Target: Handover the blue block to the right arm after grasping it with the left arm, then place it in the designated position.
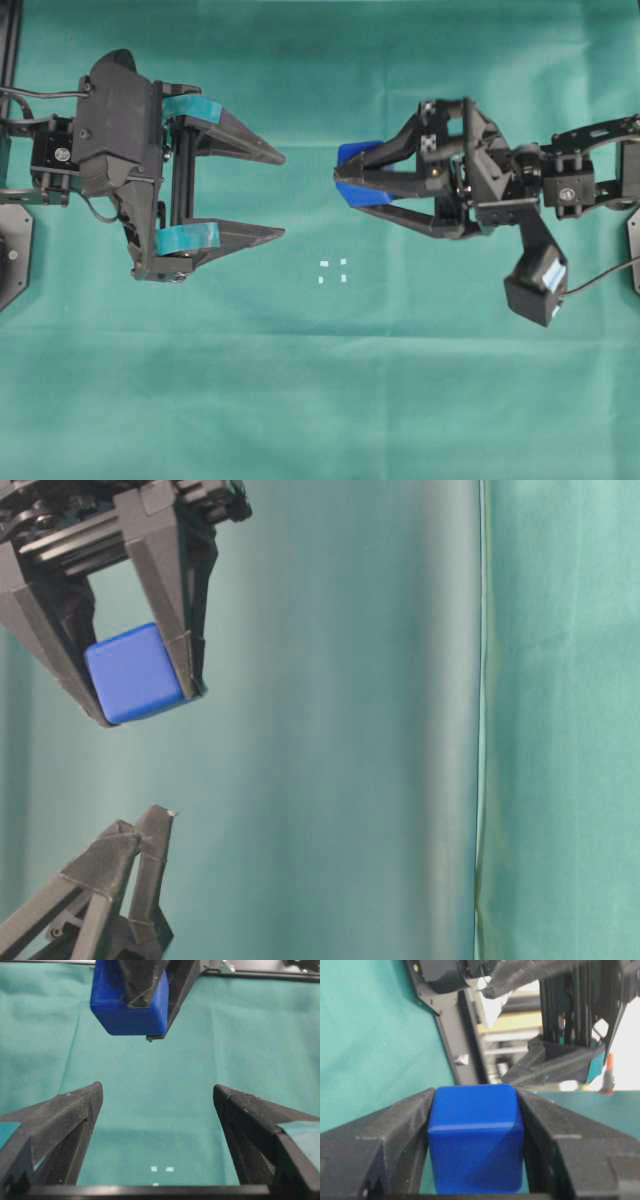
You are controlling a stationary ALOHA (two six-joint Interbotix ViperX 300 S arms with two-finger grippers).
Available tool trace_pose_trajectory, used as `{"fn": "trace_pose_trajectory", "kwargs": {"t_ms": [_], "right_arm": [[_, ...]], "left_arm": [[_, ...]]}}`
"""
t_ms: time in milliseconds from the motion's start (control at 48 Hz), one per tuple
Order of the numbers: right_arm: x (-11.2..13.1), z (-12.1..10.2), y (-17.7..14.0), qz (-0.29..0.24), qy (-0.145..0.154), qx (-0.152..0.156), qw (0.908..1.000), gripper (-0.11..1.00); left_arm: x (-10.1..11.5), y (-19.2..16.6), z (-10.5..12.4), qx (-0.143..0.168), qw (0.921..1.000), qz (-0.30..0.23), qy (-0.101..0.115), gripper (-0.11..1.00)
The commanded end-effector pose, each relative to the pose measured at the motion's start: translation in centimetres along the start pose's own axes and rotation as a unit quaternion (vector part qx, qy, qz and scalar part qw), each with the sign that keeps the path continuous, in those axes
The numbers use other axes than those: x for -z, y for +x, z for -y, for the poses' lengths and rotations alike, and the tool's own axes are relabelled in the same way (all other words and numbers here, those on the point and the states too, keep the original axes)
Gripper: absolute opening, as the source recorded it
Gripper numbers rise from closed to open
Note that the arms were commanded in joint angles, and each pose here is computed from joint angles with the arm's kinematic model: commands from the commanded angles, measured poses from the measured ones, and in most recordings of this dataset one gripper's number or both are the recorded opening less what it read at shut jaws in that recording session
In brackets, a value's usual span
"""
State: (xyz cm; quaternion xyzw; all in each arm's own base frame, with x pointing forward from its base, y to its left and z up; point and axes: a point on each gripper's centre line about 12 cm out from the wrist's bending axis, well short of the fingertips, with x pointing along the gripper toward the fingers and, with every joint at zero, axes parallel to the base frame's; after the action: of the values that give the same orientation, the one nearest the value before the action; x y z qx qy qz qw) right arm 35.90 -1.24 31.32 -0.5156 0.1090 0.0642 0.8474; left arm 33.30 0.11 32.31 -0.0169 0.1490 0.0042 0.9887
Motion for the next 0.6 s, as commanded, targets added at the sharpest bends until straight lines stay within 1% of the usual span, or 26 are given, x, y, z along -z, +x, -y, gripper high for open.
{"fn": "trace_pose_trajectory", "kwargs": {"t_ms": [0,21,83,146,188,250,271,292,375,438,501,521,584], "right_arm": [[-0.6,1.1,-0.5,0.008,0.057,0.016,0.9982,0.52],[-0.5,1.1,-0.5,0.008,0.083,0.016,0.9963,0.52],[-0.6,1.1,-0.5,0.009,0.142,0.016,0.9897,0.52],[-0.8,1.2,-0.6,0.013,0.208,0.017,0.9778,0.52],[-0.9,1.3,-0.7,0.015,0.255,0.018,0.9666,0.52],[-1.0,1.5,-0.9,0.019,0.32,0.021,0.9471,0.52],[-1.0,1.6,-1.0,0.02,0.347,0.021,0.9374,0.52],[-1.1,1.7,-1.1,0.023,0.363,0.023,0.9311,0.52],[-1.1,1.7,-1.3,0.025,0.42,0.022,0.9071,0.52],[-1.3,1.7,-1.4,0.028,0.452,0.019,0.8912,0.52],[-1.4,1.6,-1.5,0.029,0.479,0.018,0.8771,0.52],[-1.5,1.5,-1.5,0.029,0.49,0.015,0.871,0.52],[-1.6,1.4,-1.6,0.029,0.507,0.012,0.8611,0.52]], "left_arm": [[-1.0,-0.2,0.0,0.0,0.9999,0.015,0.0,1.0],[-1.1,-0.3,0.0,0.0,0.9999,0.016,0.0,1.0],[-1.0,-0.2,0.0,0.0,0.9999,0.015,0.0,1.0],[-1.0,-0.2,-0.1,-0.001,0.9999,0.015,0.0,1.0],[-1.1,-0.2,0.0,0.0,0.9999,0.016,0.001,1.0],[-1.1,-0.2,-0.1,-0.001,0.9999,0.016,0.0,1.0],[-1.0,-0.2,0.0,0.0,0.9999,0.015,0.001,1.0],[-1.0,-0.2,-0.1,-0.001,0.9999,0.015,0.0,1.0],[-1.1,-0.2,-0.1,-0.001,0.9999,0.016,0.001,1.0],[-1.0,-0.2,-0.1,-0.001,0.9999,0.015,0.002,1.0],[-1.1,-0.2,-0.1,-0.001,0.9999,0.016,0.002,1.0],[-1.0,-0.2,0.0,0.0,0.9999,0.015,0.002,1.0],[-1.0,-0.2,0.0,0.0,0.9999,0.015,0.002,1.0]]}}
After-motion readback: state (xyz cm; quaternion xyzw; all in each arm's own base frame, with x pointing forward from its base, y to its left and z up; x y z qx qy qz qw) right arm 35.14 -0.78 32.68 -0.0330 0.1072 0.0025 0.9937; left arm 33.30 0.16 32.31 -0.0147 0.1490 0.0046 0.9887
